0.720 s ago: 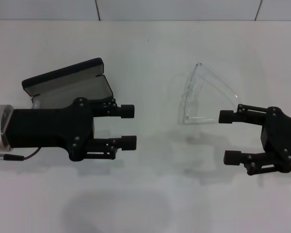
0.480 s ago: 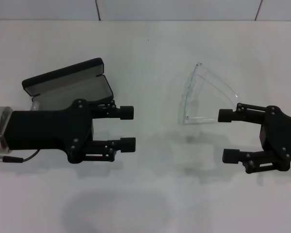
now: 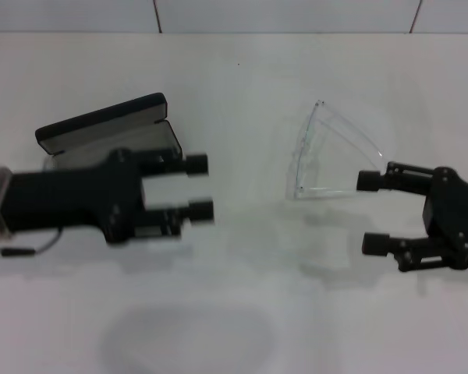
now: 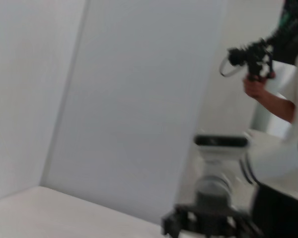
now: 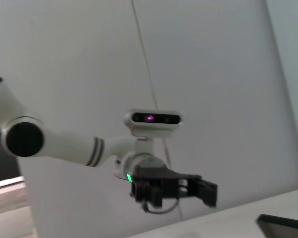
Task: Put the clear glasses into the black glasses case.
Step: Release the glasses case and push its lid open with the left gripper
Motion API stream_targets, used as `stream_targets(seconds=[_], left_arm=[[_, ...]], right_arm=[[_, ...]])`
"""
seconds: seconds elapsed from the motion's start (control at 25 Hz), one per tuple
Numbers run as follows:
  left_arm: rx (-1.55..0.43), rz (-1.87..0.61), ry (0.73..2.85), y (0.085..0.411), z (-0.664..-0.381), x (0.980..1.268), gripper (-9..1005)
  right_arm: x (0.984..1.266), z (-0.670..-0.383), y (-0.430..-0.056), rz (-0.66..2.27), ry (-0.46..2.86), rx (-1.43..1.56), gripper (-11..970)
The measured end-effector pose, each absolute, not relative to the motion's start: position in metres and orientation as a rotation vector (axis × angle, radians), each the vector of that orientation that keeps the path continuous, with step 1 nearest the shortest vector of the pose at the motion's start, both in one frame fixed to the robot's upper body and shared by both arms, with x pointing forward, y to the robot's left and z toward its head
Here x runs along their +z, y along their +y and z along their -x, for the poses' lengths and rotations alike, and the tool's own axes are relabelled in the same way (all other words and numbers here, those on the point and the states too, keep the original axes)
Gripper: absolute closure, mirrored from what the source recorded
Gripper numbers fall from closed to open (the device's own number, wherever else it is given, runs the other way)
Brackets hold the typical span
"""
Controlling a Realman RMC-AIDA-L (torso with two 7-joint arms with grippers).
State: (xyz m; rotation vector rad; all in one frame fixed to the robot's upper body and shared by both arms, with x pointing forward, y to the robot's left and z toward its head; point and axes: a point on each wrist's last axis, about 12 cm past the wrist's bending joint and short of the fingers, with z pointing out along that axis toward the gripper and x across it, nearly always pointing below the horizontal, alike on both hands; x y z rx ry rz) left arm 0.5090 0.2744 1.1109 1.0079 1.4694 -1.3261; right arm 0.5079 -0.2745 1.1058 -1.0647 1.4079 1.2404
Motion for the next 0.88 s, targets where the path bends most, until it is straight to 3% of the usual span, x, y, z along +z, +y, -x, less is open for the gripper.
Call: stream_targets(seconds=[0.2, 0.36, 0.44, 0.56, 0.88], left_arm=[[-1.245, -0.861, 1.602, 0.297, -0.537, 1.151, 295], [-0.990, -0.901, 1.810, 0.301, -0.557, 1.187, 296], [-0.756, -0.976, 1.925, 0.293, -0.566, 1.200, 297], [-0.434, -1.078, 2.055, 0.278, -0.580, 1.204, 297], [-0.175, -1.136, 2.205, 0.262, -0.610, 1.198, 298]], right_arm=[[1.108, -0.512, -0.287, 1.021, 1.437, 1.177, 86], [1.107, -0.507, -0.308, 0.948, 1.475, 1.090, 86], [1.107, -0.505, -0.317, 0.898, 1.479, 1.052, 86], [1.108, -0.498, -0.331, 0.818, 1.471, 1.014, 86], [1.102, -0.483, -0.344, 0.745, 1.479, 0.991, 87]])
